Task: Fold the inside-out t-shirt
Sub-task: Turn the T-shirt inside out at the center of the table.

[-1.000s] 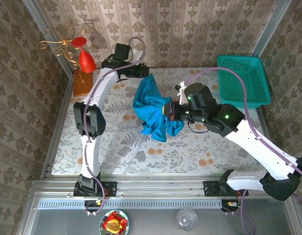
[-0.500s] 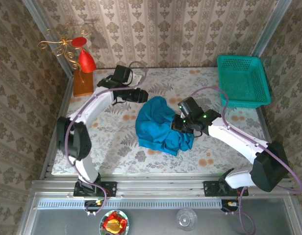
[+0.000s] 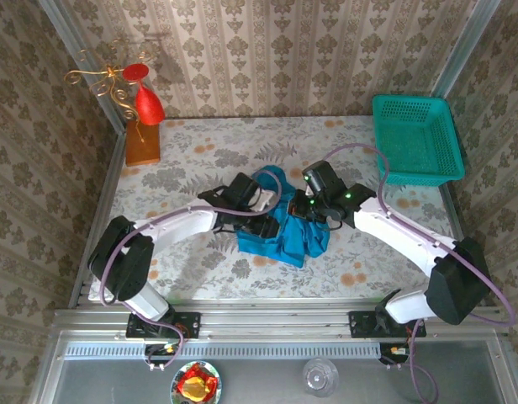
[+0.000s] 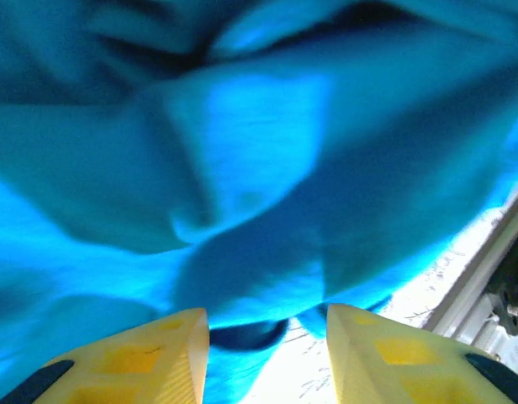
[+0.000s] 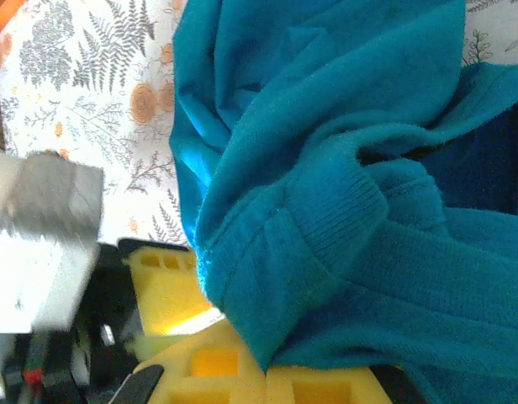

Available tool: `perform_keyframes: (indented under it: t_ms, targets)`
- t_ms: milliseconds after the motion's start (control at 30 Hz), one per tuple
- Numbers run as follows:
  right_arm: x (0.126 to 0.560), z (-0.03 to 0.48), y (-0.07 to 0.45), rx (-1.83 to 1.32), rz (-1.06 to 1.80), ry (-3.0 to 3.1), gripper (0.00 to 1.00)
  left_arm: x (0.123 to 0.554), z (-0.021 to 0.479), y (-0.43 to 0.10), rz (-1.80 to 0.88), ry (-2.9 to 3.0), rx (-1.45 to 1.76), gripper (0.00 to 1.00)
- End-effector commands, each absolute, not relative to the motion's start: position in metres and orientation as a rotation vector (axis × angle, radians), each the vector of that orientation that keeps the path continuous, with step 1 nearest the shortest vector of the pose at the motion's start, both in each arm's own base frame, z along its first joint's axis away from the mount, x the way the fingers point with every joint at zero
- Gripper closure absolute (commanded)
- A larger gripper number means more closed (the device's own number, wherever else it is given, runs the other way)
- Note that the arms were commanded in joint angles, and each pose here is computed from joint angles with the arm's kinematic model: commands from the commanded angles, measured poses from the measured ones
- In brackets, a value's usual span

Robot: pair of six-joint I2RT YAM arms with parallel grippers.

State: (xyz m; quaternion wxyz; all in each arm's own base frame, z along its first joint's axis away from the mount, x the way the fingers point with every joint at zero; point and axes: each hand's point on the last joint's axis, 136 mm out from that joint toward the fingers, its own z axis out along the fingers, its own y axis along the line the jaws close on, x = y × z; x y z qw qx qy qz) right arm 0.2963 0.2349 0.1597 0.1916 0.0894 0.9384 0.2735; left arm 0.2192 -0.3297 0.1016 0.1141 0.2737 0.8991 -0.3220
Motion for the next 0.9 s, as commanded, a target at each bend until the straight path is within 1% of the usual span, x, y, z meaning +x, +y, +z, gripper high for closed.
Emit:
perform_keyframes:
  t_ms: [0,100,300,433,467,867]
  targets:
    - [0.304,0.170,0.238,0.264,0.793,2.598,1.00,0.212,0.108,-0.356,-0.977,2.472,0.997,0.57]
    - [0.303,0.171,0.237,0.261,0.791,2.598,1.00,0.211,0.101,-0.360,-0.943,2.425,1.116,0.55]
    - [0.303,0.173,0.235,0.258,0.782,2.600,1.00,0.199,0.088,-0.367,-0.982,2.401,1.308,0.55]
    - [0.306,0.169,0.228,0.286,0.763,2.602,1.00,0.191,0.084,-0.364,-0.999,2.388,1.370,0.57]
    - [0.306,0.180,0.224,0.291,0.780,2.571,1.00,0.188,0.083,-0.362,-1.007,2.390,1.381,0.57]
    - [0.317,0.187,0.200,0.360,0.782,2.542,1.00,0.170,0.074,-0.352,-1.046,2.400,1.459,0.59]
